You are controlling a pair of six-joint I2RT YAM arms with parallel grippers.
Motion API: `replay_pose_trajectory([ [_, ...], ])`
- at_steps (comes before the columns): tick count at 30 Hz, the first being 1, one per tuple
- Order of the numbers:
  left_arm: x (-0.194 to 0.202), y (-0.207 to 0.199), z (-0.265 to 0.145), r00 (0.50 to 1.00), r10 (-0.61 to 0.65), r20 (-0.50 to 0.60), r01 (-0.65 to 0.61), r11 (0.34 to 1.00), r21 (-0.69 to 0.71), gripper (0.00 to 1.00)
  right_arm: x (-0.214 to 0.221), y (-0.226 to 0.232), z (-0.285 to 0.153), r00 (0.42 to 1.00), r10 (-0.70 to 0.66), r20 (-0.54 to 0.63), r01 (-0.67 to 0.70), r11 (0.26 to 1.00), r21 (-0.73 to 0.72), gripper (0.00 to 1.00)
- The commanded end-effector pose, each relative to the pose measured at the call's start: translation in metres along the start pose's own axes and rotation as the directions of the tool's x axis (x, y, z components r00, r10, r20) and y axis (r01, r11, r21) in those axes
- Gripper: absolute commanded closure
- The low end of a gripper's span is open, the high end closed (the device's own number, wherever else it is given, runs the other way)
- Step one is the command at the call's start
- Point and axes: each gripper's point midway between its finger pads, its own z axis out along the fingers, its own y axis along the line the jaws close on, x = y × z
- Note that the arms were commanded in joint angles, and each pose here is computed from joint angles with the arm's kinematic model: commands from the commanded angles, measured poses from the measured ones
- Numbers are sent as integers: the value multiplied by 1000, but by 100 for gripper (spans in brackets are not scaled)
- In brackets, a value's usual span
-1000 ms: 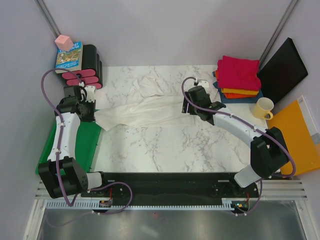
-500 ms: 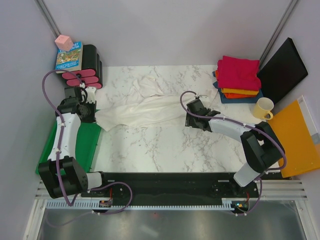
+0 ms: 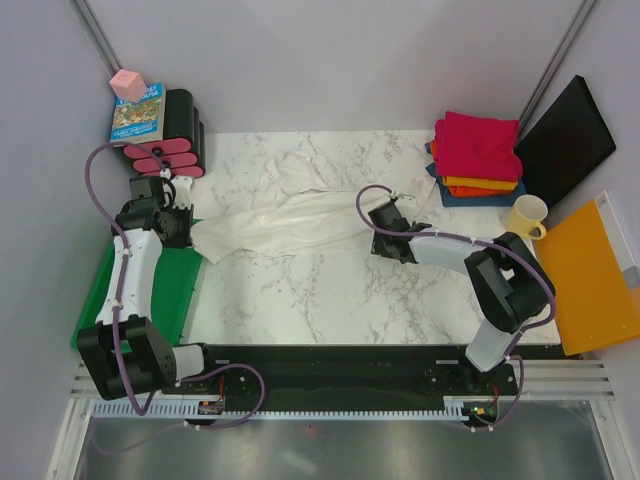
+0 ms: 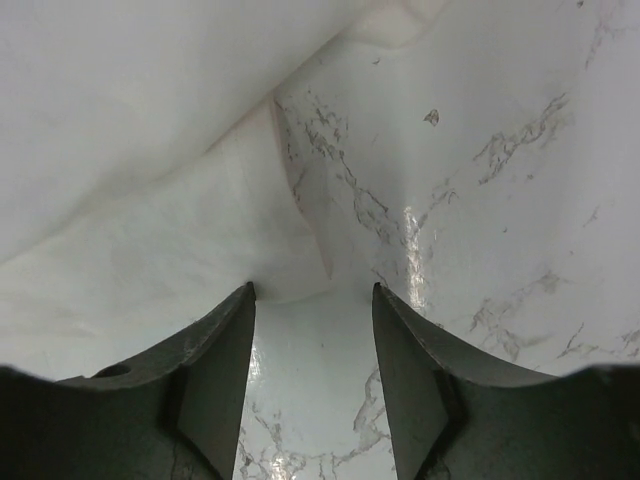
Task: Fold and stack the t-shirts
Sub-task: Flatten out the tshirt
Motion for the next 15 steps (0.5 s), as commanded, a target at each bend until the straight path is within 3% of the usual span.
replay_pose_trajectory([
  [1,-8,-2,-7,998,1,55,-1,1000,4,98,3,3,5,999,42,16,-42,999,-6,39],
  [5,-10,-4,-7,998,-3,59,3,1000,13,98,-3,11,7,999,40,19,-39,999,-20,39],
  [9,-8,-3,-5,999,-3,53,2,1000,13,98,6,14,17,999,25,-23,-26,1000,-16,46],
  [12,-7,-2,-5,999,0,49,-1,1000,6,98,18,13,24,997,22,-67,-22,1000,-4,53],
  [15,-4,-1,-5,999,8,46,-8,1000,0,98,27,10,25,995,24,-93,-24,1000,2,72],
])
